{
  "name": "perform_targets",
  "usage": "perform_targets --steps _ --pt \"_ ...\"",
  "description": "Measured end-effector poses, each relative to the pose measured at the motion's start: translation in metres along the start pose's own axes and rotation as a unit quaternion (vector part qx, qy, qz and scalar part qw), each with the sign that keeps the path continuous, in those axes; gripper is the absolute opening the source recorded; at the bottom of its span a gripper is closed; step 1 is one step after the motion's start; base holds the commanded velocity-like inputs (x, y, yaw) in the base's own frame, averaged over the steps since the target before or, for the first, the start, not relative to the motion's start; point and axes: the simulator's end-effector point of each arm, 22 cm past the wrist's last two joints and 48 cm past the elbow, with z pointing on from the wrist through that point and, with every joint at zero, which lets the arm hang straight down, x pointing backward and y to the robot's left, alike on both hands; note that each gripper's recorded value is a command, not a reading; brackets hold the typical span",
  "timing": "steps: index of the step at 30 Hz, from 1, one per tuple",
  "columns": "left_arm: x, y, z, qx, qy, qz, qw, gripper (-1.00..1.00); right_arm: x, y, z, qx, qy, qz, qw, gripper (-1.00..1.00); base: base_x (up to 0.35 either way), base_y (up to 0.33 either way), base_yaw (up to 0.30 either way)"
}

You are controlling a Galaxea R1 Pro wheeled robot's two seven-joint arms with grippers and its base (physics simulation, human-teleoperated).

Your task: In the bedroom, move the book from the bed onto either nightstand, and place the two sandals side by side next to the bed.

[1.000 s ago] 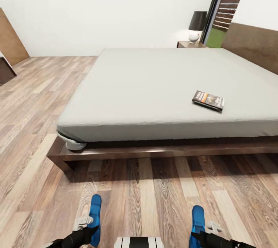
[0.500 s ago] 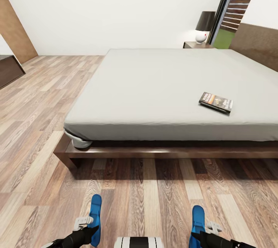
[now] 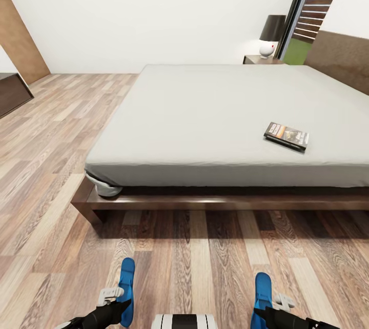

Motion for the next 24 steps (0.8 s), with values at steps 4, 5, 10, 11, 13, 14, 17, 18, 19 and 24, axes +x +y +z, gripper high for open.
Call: perform_targets --steps 4,5,10,11,13,14,17,18,19,24 --pt "0.0 0.0 0.0 0.0 0.0 0.0 1.0 -1.0 -0.0005 0.0002 0.0001 0.0 -0.001 0.0 1.0 -1.0 0.0 0.0 0.0" --pt "0.0 0.0 0.0 0.0 0.0 0.0 1.0 -1.0 -0.0003 0.0001 0.0001 0.0 0.0 0.0 1.0 -1.0 0.0 0.0 0.0" --pt "0.0 0.0 0.0 0.0 0.0 0.0 1.0 -1.0 -0.0003 0.0001 0.0001 0.0 0.0 0.0 1.0 -1.0 0.0 0.0 0.0" --pt "0.0 0.0 0.0 0.0 0.0 0.0 1.0 -1.0 -0.0005 0.0002 0.0001 0.0 -0.001 0.0 1.0 -1.0 0.0 0.0 0.0" --pt "0.0 0.0 0.0 0.0 0.0 0.0 1.0 -1.0 -0.0009 0.0003 0.0001 0.0 -0.001 0.0 1.0 -1.0 0.0 0.0 0.0" --pt "0.0 -0.0002 0.0 0.001 0.0 0.0 1.0 -1.0 -0.0013 0.0005 0.0002 -0.001 -0.001 -0.001 1.0 -1.0 0.0 0.0 0.0" --pt "0.0 -0.0006 0.0 0.001 0.0 0.0 1.0 -1.0 -0.0008 0.0003 0.0001 0.0 -0.001 -0.001 1.0 -1.0 0.0 0.0 0.0" --pt "-0.0003 -0.0007 0.0001 0.001 0.0 0.0 1.0 -1.0 -0.0008 0.0003 0.0001 0.0 -0.001 0.0 1.0 -1.0 0.0 0.0 0.0" --pt "-0.0008 -0.0009 0.0002 0.002 -0.001 0.0 1.0 -1.0 -0.0008 0.0002 0.0 0.0 -0.001 0.0 1.0 -1.0 0.0 0.0 0.0" --pt "-0.0067 0.0006 0.0003 0.001 -0.004 -0.004 1.0 -1.0 -0.0013 0.0 -0.0002 0.0 -0.001 -0.001 1.0 -1.0 0.0 0.0 0.0"
